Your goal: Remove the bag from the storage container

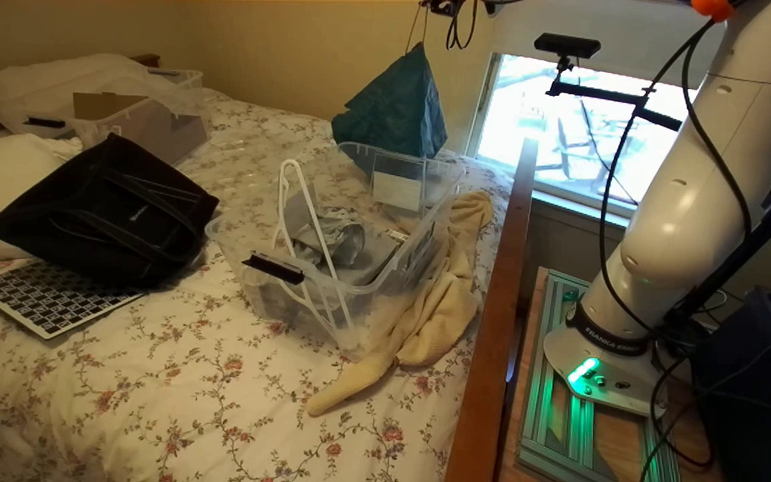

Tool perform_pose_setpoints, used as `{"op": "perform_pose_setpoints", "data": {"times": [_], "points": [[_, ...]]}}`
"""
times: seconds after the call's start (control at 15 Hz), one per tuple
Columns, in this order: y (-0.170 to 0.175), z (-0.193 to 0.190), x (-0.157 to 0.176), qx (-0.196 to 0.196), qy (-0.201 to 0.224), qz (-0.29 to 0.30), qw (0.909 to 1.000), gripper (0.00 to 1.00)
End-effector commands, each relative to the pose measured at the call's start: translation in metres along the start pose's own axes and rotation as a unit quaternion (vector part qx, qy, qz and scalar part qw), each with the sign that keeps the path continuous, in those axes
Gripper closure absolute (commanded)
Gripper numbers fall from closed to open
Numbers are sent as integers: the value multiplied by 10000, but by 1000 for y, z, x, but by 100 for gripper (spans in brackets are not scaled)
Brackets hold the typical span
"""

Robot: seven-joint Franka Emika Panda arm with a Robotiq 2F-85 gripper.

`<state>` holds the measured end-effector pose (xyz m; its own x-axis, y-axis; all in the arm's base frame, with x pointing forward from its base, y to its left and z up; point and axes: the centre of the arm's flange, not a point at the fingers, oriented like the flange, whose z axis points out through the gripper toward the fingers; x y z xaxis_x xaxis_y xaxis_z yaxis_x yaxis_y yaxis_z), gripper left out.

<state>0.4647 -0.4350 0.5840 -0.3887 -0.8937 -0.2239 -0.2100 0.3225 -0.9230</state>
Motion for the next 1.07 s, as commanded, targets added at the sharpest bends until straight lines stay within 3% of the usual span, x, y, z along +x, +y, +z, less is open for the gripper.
{"op": "perform_pose_setpoints", "data": {"times": [0.0,0.2,0.4,0.8,1.0], "points": [[-16,-32,-16,-6,80,-291,9995,16],[-10,-34,-16,-473,140,-683,9964,0],[-3,-35,-17,-1000,228,-1099,9886,0],[-11,-44,-30,-1537,265,-1851,9703,0],[-11,-50,-39,-1945,175,-2260,9544,0]]}}
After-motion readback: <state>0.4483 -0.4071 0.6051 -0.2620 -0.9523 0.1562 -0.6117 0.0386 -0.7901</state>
